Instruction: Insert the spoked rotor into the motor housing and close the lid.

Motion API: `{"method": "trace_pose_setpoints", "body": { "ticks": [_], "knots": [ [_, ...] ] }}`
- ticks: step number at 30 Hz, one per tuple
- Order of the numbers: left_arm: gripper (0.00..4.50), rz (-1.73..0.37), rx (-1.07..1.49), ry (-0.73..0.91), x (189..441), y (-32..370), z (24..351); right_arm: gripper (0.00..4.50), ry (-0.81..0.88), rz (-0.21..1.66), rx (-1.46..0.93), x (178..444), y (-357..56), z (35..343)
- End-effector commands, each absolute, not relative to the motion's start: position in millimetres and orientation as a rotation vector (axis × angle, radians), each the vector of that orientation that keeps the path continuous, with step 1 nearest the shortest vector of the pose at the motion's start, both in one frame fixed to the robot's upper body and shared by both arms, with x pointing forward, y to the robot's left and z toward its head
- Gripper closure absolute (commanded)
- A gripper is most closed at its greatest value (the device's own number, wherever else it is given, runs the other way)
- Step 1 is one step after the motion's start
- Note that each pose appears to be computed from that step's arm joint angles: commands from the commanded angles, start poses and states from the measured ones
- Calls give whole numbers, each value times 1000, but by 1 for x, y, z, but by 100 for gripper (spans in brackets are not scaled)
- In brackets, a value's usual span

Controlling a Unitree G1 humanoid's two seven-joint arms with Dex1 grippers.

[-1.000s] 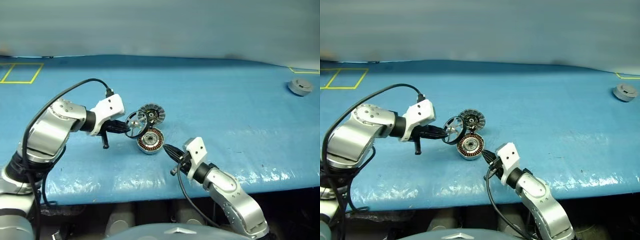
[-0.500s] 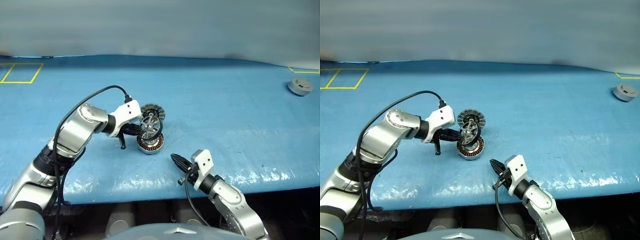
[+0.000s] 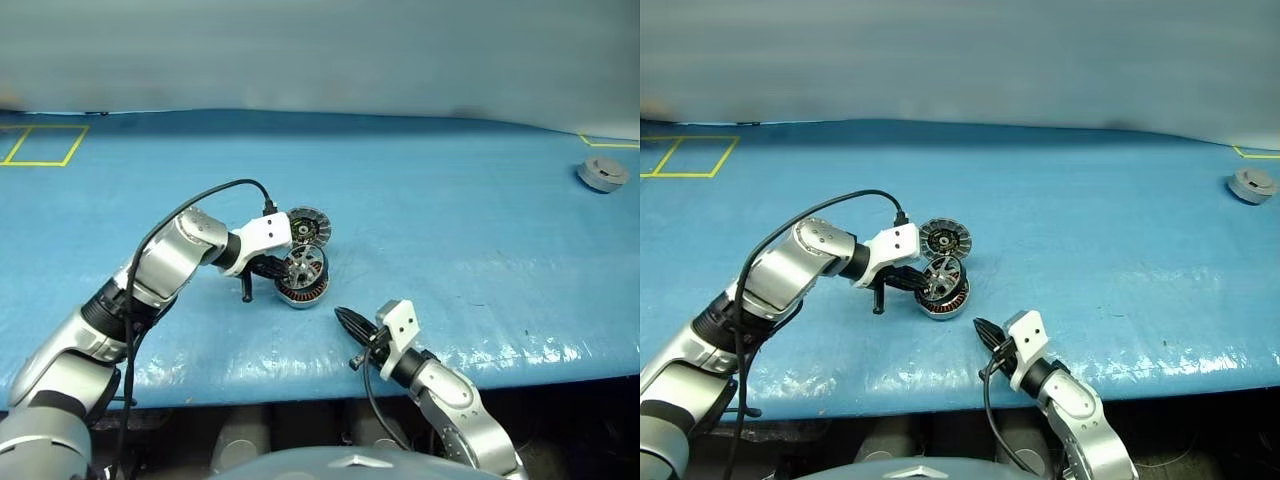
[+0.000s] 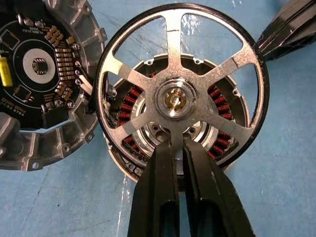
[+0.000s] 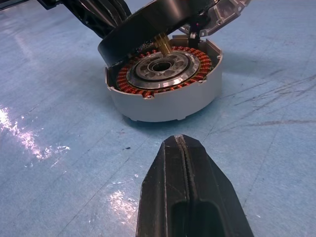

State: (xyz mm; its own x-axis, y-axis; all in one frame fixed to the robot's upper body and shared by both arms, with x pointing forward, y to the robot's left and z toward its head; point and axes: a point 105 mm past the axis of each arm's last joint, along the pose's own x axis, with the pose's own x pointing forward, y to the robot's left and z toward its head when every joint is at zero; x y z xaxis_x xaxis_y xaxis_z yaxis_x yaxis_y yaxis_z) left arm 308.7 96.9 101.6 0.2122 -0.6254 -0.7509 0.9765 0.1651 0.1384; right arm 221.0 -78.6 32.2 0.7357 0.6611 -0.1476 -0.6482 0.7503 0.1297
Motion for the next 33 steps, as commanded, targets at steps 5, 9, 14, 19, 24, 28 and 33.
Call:
{"method": "trace_pose_setpoints", "body": {
  "ticks": [5,9,14,19,24,28,33],
  "knots": [
    [443,-1232,792,590,316,100,109,450,161,720,69,223,-76,37],
    [443,-1230,803,598,317,102,109,450,164,716,69,223,-76,37],
    [443,-1231,837,619,317,106,108,450,168,706,66,225,-76,35],
    [443,-1238,853,622,317,106,108,450,172,705,61,225,-76,34],
    [391,-1257,862,613,317,102,111,450,172,699,58,226,-77,33],
    [267,-1259,837,572,320,95,119,450,176,696,59,226,-77,33],
    [137,-1260,826,539,322,93,131,450,180,694,63,226,-77,32]
  ]
}}
